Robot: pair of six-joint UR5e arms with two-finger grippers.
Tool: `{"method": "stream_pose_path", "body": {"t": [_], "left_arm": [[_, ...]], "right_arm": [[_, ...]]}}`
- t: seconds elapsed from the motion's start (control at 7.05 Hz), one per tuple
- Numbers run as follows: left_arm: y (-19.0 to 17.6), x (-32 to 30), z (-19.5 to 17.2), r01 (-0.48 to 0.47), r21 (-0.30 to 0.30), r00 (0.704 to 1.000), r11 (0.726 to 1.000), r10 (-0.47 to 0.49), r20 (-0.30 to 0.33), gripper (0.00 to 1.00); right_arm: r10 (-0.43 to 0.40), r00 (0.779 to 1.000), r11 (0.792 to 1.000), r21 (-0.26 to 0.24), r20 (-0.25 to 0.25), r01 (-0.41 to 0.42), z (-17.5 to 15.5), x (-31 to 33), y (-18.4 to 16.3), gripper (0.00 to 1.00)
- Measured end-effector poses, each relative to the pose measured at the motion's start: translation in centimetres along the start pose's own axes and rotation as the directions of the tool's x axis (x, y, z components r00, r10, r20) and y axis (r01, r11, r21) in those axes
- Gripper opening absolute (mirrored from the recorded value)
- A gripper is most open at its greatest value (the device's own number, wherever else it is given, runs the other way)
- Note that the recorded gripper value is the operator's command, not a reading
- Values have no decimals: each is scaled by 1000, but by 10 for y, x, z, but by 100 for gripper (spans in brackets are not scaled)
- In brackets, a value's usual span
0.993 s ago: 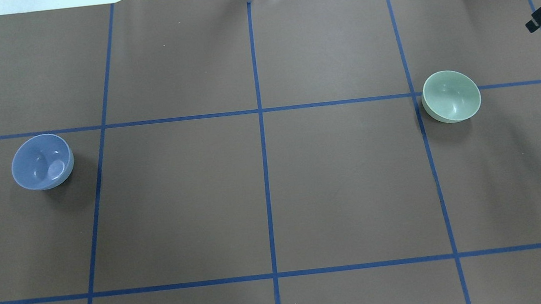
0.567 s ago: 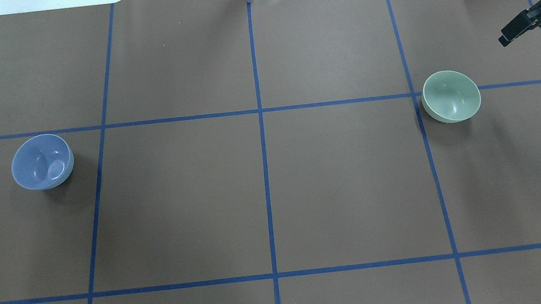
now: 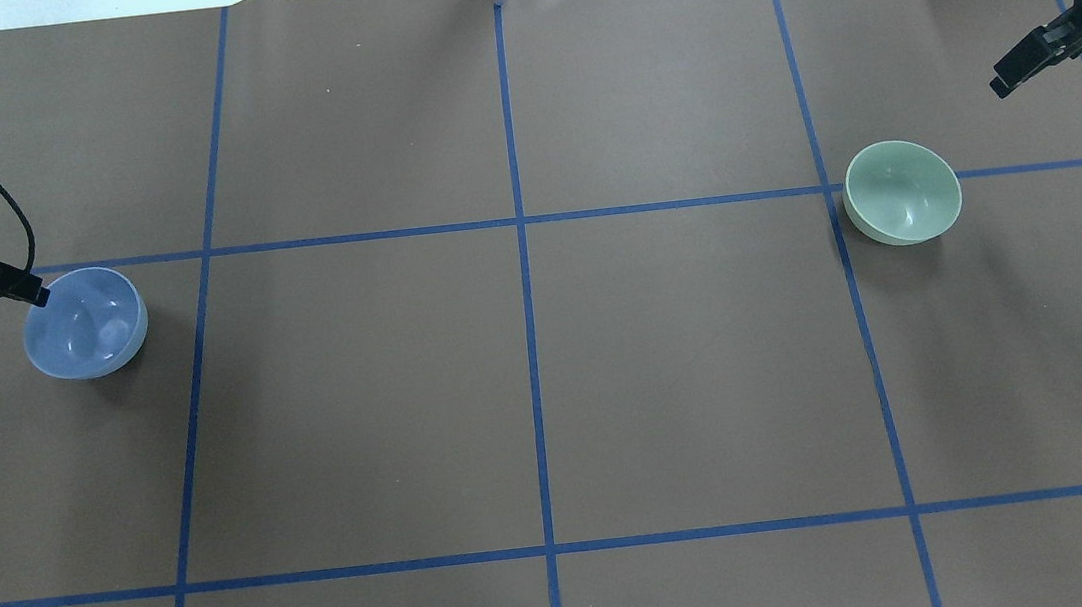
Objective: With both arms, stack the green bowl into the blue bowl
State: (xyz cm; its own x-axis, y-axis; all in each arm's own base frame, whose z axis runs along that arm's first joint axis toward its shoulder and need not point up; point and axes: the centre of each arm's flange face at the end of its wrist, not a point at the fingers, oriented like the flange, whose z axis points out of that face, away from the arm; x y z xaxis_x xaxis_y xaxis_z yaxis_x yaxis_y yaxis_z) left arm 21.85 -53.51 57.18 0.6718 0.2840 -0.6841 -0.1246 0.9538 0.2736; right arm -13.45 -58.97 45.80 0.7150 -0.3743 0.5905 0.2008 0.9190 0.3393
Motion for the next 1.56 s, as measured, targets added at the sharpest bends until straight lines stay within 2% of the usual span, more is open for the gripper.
{"method": "stream_pose_path", "body": {"t": [0.14,0.57,0.85,0.99,1.28,1.56], "left_arm": [[2,5,6,-11,-5,1000,1000,11,-6,0],[1,16,2,-27,1,999,1000,27,-27,0],[-2,39,-18,-28,11,995,1000,29,-90,0],[-9,56,-32,8,22,992,1000,-5,-123,0],[-52,116,-60,118,30,980,993,-112,-167,0],[-96,228,-67,201,-18,964,979,-201,-172,0]], "right_arm": [[0,1000,1000,-1,0,0,0,0,0,100],[2,1000,1000,-1,0,-2,1,0,0,100],[2,1000,1000,-1,-1,-2,1,0,0,100],[2,1000,1000,-1,-1,-2,0,0,0,100],[2,1000,1000,-1,0,-2,0,0,0,100],[2,1000,1000,-2,0,-2,1,0,0,100]]}}
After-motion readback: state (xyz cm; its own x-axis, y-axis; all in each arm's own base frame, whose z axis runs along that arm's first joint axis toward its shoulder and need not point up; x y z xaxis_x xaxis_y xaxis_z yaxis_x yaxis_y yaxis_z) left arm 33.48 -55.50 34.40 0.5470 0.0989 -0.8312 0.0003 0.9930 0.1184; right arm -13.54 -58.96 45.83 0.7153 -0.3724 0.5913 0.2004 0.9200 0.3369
